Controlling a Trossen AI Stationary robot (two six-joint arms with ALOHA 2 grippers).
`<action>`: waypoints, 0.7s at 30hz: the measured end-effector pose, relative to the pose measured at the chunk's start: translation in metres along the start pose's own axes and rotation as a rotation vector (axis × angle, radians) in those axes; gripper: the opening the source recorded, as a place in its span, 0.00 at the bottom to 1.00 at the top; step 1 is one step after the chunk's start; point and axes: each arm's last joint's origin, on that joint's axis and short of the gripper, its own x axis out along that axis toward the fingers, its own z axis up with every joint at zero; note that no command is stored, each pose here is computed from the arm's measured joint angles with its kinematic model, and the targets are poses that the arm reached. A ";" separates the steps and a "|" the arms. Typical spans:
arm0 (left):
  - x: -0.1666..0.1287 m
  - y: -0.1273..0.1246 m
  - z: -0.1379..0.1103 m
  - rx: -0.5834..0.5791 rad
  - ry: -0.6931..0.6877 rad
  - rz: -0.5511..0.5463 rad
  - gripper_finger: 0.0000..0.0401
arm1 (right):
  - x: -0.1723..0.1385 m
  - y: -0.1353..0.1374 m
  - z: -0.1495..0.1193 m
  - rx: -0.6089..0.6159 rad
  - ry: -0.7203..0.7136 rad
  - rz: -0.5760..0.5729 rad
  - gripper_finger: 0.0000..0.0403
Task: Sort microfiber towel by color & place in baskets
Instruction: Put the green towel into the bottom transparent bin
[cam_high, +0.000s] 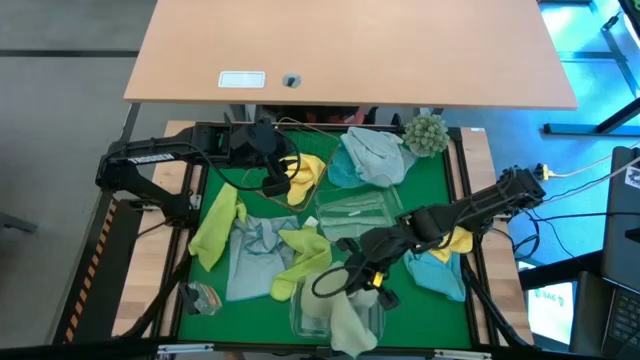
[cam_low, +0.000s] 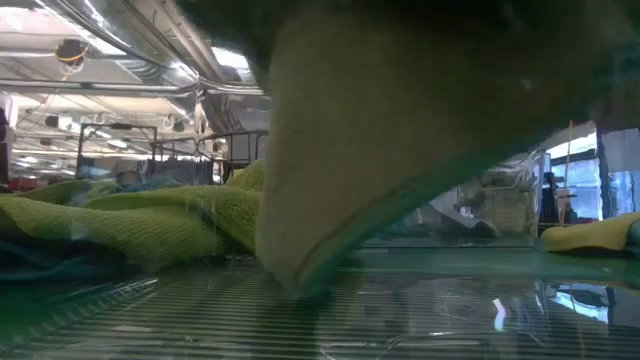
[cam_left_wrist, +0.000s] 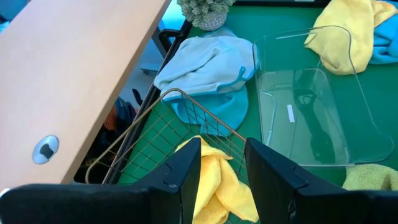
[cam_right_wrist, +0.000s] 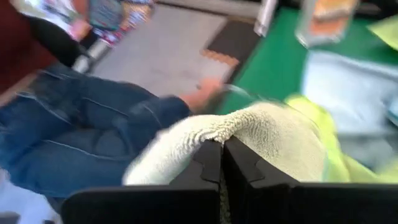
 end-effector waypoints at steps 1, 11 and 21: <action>0.000 0.000 0.000 0.000 0.000 0.000 0.30 | -0.001 -0.002 -0.002 0.009 0.020 -0.021 0.00; 0.000 0.000 0.000 0.000 0.000 0.000 0.30 | 0.005 -0.028 -0.027 0.080 0.252 -0.070 0.00; 0.000 0.000 0.000 -0.001 -0.004 0.000 0.30 | 0.047 -0.046 -0.049 0.026 0.390 -0.058 0.02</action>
